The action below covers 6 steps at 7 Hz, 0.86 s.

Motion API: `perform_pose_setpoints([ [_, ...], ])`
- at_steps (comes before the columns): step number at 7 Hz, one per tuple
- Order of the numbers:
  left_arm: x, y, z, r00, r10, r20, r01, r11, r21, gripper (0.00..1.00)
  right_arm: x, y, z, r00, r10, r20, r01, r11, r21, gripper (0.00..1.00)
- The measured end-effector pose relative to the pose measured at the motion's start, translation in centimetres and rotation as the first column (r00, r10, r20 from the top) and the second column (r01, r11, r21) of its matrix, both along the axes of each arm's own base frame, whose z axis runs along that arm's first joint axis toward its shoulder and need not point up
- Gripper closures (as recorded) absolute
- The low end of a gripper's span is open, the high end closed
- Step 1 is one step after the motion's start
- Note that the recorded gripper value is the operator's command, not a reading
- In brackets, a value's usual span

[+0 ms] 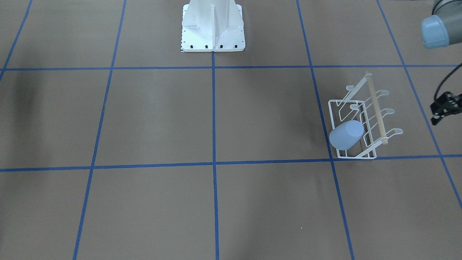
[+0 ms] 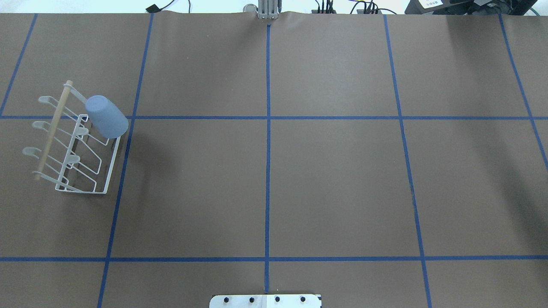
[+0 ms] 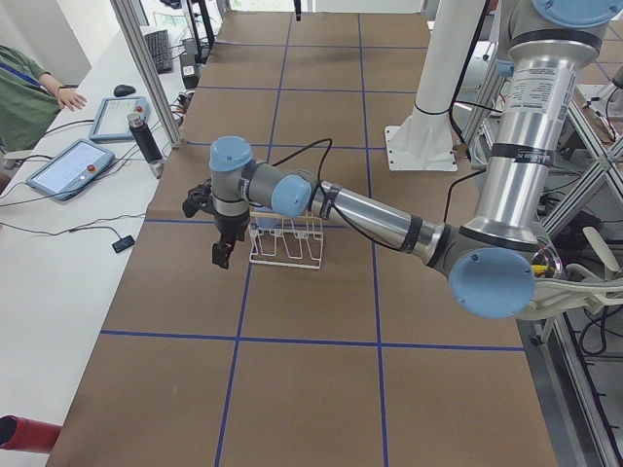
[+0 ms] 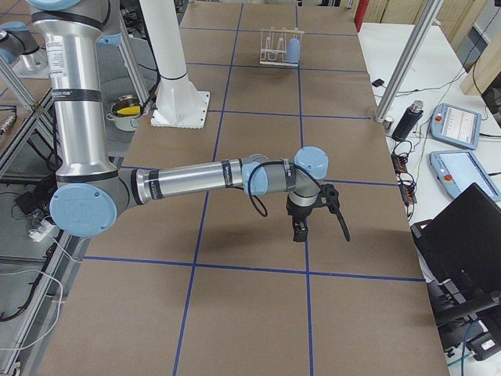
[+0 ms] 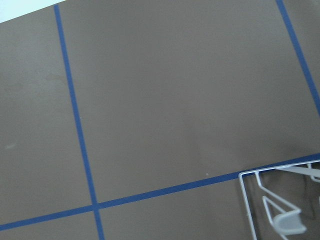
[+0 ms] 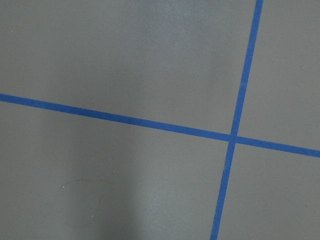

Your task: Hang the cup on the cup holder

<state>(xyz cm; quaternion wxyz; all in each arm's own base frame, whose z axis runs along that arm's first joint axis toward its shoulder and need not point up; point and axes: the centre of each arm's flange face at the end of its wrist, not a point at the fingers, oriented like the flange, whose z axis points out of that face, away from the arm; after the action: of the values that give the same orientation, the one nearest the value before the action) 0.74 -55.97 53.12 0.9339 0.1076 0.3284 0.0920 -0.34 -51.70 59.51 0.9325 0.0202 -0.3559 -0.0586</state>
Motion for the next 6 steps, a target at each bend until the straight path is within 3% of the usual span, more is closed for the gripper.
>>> perform_pose_setpoints([
  [2,-4.8,4.0,8.0,0.999,-0.033,0.010,0.034,0.994,-0.100,0.02,2.8,1.3,1.1,0.997,0.056,0.049,-0.055,0.998,-0.037,0.00],
  [6,-7.0,6.5,14.4,0.997,-0.072,0.022,0.075,0.976,-0.204,0.02,5.0,3.2,2.3,0.991,0.102,0.085,-0.096,0.993,-0.072,0.00],
])
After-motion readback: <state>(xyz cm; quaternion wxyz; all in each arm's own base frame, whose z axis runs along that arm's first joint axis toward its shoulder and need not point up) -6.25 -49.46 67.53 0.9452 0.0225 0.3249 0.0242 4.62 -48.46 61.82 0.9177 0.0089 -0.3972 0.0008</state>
